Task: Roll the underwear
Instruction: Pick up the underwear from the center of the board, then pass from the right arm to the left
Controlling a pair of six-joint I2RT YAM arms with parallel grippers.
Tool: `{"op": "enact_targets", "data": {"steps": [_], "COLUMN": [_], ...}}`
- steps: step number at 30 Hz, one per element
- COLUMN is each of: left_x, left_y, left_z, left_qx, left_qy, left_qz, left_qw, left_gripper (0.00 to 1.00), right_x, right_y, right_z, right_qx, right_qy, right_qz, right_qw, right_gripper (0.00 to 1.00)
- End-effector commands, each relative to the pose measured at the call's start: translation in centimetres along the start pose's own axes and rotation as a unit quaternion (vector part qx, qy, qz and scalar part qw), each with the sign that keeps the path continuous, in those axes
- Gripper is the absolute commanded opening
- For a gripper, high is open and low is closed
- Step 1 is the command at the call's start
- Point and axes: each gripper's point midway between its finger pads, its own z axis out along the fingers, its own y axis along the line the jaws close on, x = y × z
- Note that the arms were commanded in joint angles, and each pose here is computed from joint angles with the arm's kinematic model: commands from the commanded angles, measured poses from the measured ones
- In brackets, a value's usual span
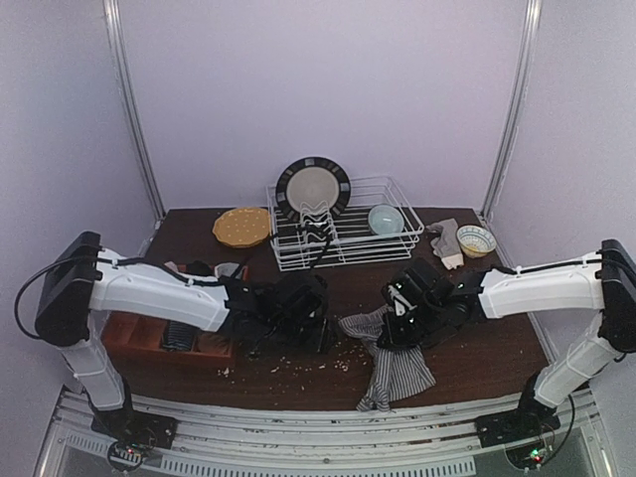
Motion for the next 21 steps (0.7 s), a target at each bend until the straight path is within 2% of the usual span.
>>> {"op": "enact_targets", "data": {"steps": [1, 8, 15, 19, 21], "left_x": [-0.2, -0.9, -1.6, -1.5, -1.5], "left_y": [-0.2, -0.2, -1.0, -1.8, -2.1], "left_z": [2.0, 5.1, 7.4, 8.4, 8.7], "left_qx": [0.048, 0.116, 0.146, 0.173, 0.181], "left_qy": [0.032, 0.061, 0.08, 0.087, 0.089], "left_qz": [-0.072, -0.176, -0.212, -0.226, -0.228], "left_qw": [0.996, 0.976, 0.963, 0.955, 0.952], "left_gripper": [0.62, 0.66, 0.66, 0.54, 0.4], "right_x": [0.6, 0.8, 0.9, 1.1, 1.1], "right_y": [0.7, 1.0, 0.9, 0.7, 0.6], "right_z": [0.7, 1.1, 1.3, 1.3, 1.3], "right_qx": [-0.029, -0.04, -0.041, -0.039, -0.037], "right_qy": [0.012, 0.017, 0.018, 0.019, 0.018], "right_qz": [-0.025, -0.034, -0.037, -0.037, -0.039], "right_qw": [0.999, 0.998, 0.998, 0.998, 0.998], "right_gripper": [0.0, 0.0, 0.0, 0.0, 0.0]}}
